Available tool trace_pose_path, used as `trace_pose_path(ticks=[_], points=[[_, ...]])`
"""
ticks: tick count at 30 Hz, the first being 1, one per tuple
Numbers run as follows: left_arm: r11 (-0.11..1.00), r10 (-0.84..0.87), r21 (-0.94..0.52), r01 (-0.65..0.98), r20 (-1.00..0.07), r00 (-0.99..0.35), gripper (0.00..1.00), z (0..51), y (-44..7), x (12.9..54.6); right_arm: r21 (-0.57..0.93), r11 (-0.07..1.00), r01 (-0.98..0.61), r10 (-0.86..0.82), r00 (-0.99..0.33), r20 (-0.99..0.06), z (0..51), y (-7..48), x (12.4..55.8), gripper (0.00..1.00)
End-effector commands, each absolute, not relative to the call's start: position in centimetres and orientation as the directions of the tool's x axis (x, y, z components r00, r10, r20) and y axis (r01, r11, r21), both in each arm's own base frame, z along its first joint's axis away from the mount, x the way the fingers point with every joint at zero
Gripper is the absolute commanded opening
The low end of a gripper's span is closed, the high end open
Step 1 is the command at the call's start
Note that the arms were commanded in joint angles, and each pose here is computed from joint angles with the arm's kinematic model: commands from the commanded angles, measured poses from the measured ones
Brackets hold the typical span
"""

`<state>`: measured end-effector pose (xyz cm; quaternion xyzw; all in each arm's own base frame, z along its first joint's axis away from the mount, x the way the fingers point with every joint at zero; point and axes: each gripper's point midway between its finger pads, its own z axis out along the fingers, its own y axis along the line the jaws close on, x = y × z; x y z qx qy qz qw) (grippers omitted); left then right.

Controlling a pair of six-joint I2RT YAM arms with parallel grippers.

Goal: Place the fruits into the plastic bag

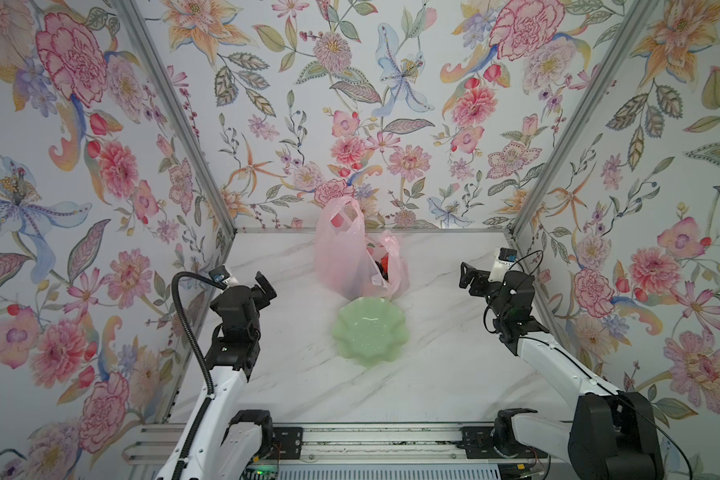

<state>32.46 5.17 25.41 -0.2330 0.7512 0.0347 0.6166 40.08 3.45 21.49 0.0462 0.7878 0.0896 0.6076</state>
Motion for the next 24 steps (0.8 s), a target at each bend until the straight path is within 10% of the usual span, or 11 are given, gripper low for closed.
trace_pose_path(ticks=[1,24], points=[[0.891,-0.200,-0.166,-0.423,-0.979,-0.037,0.99,27.5,6.3,32.1,0.146,0.988,-0.041,0.131,-0.261,-0.956,20.1,2.5,40.4,0.99],[0.914,-0.043,0.014,-0.405,-0.991,-0.130,0.99,22.0,6.0,35.4,0.043,0.999,-0.007,0.038,-0.334,-0.942,12.8,-0.8,40.1,0.99]])
